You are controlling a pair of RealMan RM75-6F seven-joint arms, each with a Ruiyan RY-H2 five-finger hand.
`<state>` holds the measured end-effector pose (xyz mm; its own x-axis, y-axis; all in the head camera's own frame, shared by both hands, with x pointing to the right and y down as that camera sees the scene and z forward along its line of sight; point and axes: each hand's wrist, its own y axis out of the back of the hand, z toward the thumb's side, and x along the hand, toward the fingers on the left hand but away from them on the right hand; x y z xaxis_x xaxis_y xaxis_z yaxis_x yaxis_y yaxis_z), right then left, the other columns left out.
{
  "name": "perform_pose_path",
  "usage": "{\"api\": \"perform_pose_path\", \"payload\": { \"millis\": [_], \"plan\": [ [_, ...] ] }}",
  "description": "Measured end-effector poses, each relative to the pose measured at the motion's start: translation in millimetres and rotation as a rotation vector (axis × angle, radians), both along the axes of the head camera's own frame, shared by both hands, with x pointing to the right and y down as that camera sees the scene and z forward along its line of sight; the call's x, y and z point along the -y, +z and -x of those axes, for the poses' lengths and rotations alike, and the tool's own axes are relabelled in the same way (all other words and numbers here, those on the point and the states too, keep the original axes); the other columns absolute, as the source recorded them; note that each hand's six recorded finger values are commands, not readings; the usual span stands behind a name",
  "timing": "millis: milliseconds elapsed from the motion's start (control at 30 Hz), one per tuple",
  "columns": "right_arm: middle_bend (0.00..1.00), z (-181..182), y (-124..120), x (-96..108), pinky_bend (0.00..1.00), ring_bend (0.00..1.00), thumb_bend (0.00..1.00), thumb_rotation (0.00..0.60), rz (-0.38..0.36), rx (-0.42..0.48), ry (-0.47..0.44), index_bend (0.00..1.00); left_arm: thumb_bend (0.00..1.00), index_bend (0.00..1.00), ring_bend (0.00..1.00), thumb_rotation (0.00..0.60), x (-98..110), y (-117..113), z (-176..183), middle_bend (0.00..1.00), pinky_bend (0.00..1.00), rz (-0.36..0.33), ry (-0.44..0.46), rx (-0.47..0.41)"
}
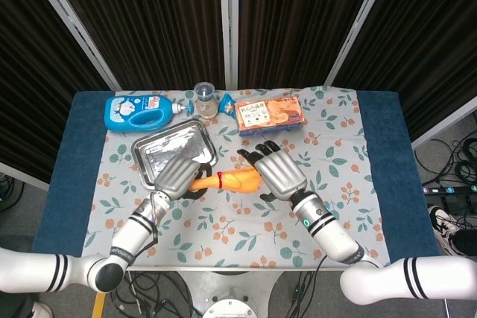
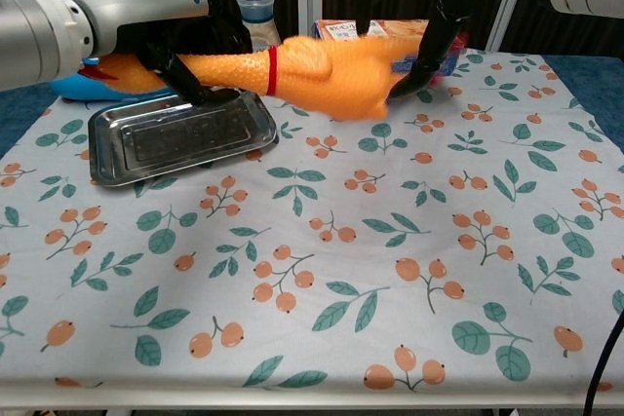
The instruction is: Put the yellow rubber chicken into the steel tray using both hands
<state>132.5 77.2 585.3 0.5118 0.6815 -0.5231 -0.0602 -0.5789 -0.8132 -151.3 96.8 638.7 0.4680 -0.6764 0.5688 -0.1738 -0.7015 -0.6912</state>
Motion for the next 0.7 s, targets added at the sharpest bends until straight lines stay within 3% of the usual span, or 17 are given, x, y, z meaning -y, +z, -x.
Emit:
{"api": "perform_pose_path", "payload": {
  "millis": [233, 567, 700],
  "plan": [
    [0.29, 0.2, 3.2, -5.1, 0.12, 0.10, 0.00, 0.600, -0.008, -0.041, -0.026, 0.05, 0.83, 0.78, 0.83, 0.600, 1.8, 0.8, 0.6, 0.87, 0.94, 0.017, -0.006, 0.004],
    [0.25, 9.5, 9.3, -7.5, 0.12, 0.10, 0.00, 0.600, -0.035, -0.053, -0.036, 0.05, 0.83, 0.78, 0.83, 0.600, 1.7, -2.3, -1.5, 0.87, 0.94, 0.048, -0.010, -0.021],
    [0.31, 13.7, 12.0, -9.4, 0.12, 0.13, 0.02, 0.600, -0.029, -0.060, -0.041, 0.07, 0.83, 0.78, 0.83, 0.600, 3.2, -3.0, -1.9, 0.87, 0.94, 0.052, -0.014, -0.024]
  ]
}}
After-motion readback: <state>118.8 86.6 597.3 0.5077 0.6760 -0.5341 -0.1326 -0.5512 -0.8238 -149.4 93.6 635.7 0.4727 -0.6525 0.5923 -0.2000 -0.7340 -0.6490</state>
